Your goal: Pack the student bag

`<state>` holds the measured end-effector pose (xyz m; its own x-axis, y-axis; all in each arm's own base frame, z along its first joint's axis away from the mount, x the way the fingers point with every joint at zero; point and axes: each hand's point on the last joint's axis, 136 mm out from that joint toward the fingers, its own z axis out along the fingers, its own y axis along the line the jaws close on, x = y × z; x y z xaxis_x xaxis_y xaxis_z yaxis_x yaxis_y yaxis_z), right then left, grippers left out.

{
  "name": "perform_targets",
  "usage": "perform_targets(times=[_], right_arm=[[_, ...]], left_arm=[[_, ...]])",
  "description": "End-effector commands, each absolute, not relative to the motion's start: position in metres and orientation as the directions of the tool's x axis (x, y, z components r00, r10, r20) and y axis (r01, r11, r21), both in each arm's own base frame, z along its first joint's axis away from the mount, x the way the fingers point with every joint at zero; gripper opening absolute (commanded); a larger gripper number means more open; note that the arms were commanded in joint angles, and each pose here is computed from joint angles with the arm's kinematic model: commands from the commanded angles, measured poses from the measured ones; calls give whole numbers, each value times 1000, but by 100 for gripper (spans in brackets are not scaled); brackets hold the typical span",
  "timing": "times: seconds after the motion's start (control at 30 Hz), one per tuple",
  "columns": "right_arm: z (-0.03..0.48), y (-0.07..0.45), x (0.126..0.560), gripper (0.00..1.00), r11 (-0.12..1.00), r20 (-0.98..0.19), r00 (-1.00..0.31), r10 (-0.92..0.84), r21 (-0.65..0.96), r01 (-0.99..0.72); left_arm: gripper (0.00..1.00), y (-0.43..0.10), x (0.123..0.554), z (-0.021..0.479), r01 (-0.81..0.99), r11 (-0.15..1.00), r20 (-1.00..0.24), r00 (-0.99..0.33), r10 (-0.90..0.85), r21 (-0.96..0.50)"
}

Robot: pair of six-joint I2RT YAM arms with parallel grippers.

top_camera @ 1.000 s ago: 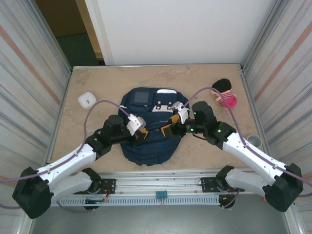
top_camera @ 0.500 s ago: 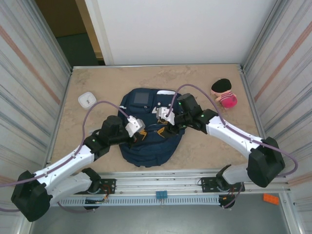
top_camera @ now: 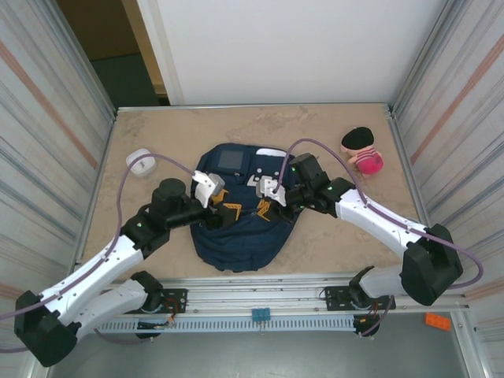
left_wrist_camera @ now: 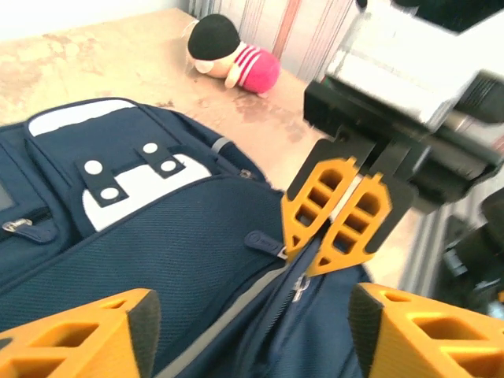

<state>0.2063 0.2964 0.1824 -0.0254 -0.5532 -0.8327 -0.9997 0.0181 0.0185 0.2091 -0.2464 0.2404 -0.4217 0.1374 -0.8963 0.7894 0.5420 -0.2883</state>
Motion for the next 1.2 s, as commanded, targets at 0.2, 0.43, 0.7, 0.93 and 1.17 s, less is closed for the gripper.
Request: perform_targets(times=[0.2,0.43,0.7,0.93,1.17], right_arm=[[212,304,226,0,163,-862,-154,-483,84,-983],[211,315,211,0,115,-864,-163,-477,122,-986],[216,322,212,0,111,-863,-207,-461,175,-978],[220,327,198,0,33,-874,-205,-441,212,-977],[218,327,202,0,60,-864,-230,-448,228,-972]], left_arm=[[68,-244,175,231,567,497,-645,-764,20,-657],[65,-250,175,210,522,494,-591,-806,20,-695],[67,-252,174,194,506,512,-559,-827,60,-694],[64,-259,187,188,536,510,-600,-798,47,-673],[59,-274,190,199,587,439,-628,-775,65,-680]])
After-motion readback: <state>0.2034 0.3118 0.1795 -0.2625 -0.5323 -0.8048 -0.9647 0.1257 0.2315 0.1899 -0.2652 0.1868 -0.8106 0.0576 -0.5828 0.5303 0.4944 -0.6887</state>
